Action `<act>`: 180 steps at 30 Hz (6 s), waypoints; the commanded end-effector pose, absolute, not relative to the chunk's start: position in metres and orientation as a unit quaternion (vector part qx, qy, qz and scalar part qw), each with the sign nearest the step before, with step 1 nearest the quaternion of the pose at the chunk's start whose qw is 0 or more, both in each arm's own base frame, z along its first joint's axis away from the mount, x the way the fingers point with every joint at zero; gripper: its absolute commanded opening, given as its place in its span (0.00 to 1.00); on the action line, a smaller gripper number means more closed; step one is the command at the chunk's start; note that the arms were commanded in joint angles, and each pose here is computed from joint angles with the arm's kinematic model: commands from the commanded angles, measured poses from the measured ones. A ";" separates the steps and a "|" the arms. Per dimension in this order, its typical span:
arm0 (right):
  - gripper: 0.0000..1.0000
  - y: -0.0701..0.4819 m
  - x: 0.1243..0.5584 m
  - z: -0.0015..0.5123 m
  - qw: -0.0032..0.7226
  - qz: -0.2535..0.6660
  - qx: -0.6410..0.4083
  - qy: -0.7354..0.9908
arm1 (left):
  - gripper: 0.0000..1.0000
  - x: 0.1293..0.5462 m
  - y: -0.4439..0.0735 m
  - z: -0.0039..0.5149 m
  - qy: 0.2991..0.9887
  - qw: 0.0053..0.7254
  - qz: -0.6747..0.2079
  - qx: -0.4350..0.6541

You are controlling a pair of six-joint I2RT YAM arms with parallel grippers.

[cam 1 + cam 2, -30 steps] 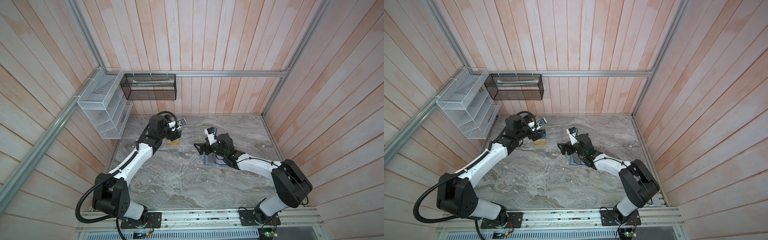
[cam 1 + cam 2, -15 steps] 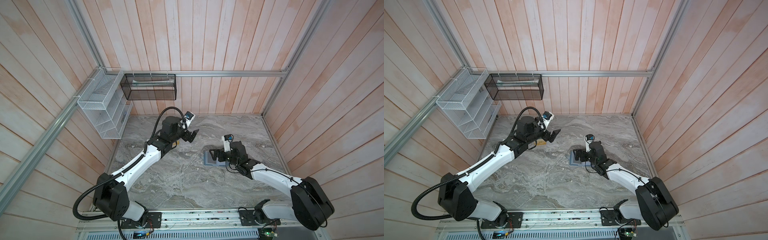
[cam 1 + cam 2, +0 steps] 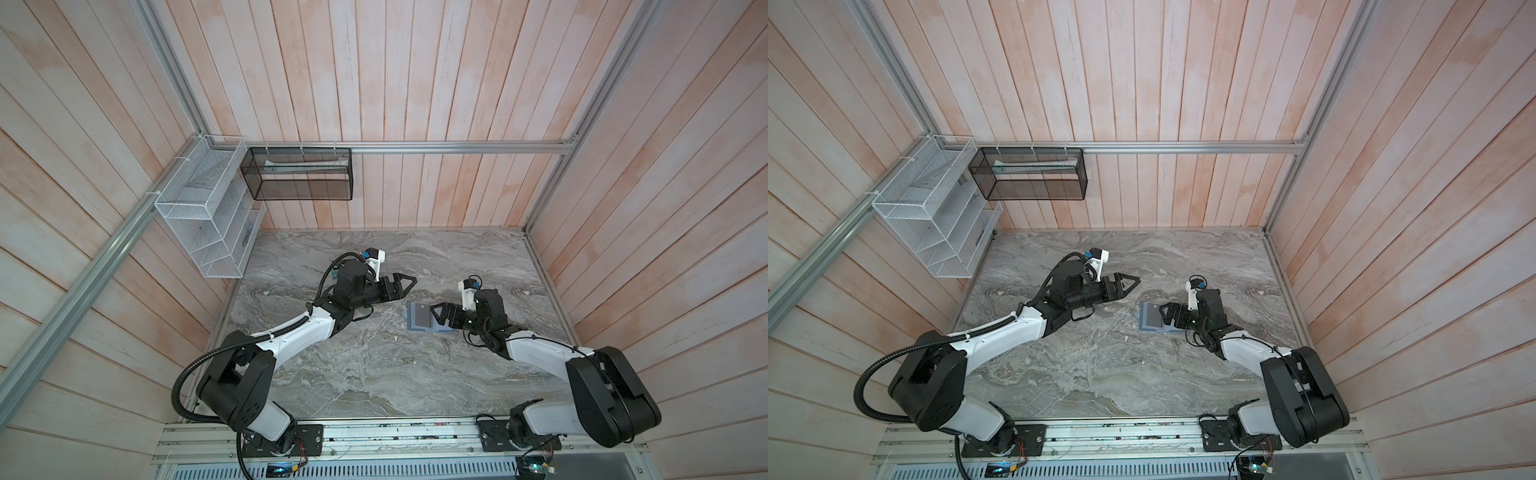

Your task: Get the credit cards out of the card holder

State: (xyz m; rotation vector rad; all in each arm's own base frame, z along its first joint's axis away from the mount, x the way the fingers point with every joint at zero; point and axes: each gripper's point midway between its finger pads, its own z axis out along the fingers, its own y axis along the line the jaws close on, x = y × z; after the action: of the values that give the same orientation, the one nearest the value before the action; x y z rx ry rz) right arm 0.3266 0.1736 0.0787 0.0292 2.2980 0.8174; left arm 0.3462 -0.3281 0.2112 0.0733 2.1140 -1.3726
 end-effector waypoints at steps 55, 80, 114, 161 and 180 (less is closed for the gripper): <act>0.98 0.176 0.316 0.041 0.304 0.368 0.024 0.878 | 1.00 0.352 -0.382 0.064 0.872 0.113 -0.475 -0.047; 0.98 0.179 0.316 0.053 0.314 0.380 0.015 0.870 | 1.00 0.343 -0.403 0.087 0.837 0.092 -0.537 -0.050; 0.97 0.158 0.290 0.060 0.331 0.355 0.030 0.874 | 1.00 0.336 -0.433 0.126 0.814 0.094 -0.573 -0.028; 0.97 0.159 0.310 0.096 0.355 0.389 0.029 0.850 | 1.00 0.360 -0.406 0.090 0.806 0.069 -0.580 -0.091; 0.96 0.166 0.324 0.080 0.335 0.441 0.045 0.831 | 1.00 0.366 -0.417 0.096 0.786 0.043 -0.608 -0.106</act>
State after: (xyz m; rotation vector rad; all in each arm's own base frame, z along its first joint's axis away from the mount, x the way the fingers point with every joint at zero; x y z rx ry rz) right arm 0.3288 0.1636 0.0827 0.1247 2.1817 1.1045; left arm 0.3640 -0.4108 0.0943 -0.3436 2.4188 -1.8314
